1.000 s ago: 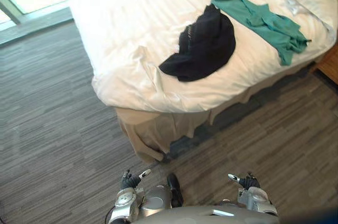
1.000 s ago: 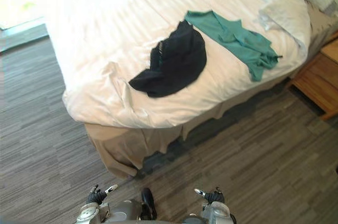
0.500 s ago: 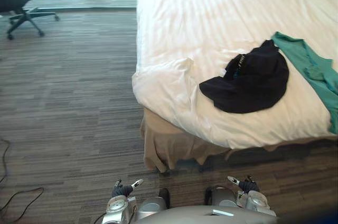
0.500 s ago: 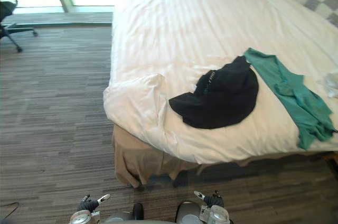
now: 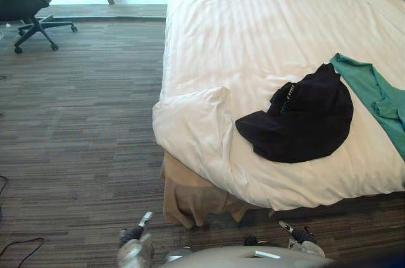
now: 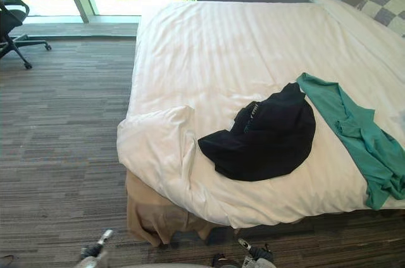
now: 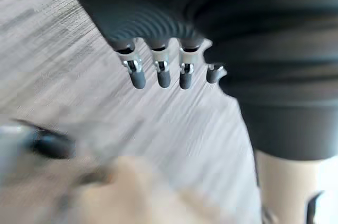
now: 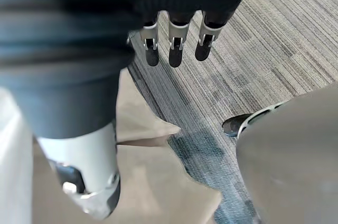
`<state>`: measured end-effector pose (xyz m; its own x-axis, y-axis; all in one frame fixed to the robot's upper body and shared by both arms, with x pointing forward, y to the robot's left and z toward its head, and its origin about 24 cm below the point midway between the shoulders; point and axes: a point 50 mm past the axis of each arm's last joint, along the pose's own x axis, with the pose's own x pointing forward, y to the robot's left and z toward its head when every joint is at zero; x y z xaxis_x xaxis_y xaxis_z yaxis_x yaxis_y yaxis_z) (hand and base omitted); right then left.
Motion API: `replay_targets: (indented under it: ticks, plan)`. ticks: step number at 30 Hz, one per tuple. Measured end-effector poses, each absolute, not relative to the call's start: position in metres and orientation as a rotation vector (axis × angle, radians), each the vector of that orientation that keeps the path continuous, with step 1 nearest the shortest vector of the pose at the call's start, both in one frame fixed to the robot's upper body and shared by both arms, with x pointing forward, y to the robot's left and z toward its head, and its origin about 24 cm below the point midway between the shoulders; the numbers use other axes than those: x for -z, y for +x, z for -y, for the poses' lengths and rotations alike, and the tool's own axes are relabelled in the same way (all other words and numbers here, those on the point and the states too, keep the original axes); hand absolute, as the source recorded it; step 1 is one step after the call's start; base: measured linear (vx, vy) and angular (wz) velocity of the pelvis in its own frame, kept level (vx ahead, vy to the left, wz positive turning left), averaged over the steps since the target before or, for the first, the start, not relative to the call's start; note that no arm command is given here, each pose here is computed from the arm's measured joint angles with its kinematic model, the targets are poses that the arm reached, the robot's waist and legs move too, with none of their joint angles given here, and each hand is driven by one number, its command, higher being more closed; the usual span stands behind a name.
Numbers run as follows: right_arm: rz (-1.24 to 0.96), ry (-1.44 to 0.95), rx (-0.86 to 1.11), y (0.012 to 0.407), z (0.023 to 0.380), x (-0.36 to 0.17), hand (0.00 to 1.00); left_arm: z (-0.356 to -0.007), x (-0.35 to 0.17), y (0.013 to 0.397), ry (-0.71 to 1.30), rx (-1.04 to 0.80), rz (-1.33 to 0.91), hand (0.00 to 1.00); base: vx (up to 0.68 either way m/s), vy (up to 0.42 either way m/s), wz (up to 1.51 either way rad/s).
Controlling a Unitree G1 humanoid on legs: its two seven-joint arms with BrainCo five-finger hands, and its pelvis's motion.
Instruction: Tidy the bed and pick cloth on bed and put in laundry
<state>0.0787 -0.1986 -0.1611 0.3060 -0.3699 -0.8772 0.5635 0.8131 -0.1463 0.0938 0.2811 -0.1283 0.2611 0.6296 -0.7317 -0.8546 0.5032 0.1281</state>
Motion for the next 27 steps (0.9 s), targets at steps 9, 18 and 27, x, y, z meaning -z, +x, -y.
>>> replay_targets:
  ticks: [9, 18, 27]
  plan:
    - [-1.137, 0.192, 0.713, 0.048, 0.211, 0.163, 0.0, -0.346, 0.044, 0.139, -0.366, -1.275, -0.257, 0.0, -0.03, -0.02, 0.13]
    - [-1.165, 0.173, 0.7, 0.032, 0.217, 0.163, 0.0, -0.333, -0.047, 0.19, 0.051, -1.041, 0.075, 0.0, -0.03, -0.015, 0.05]
    - [-1.191, 0.198, 0.718, 0.015, 0.223, 0.164, 0.0, -0.301, -0.082, 0.237, 0.454, -0.749, 0.173, 0.0, -0.05, -0.003, -0.15]
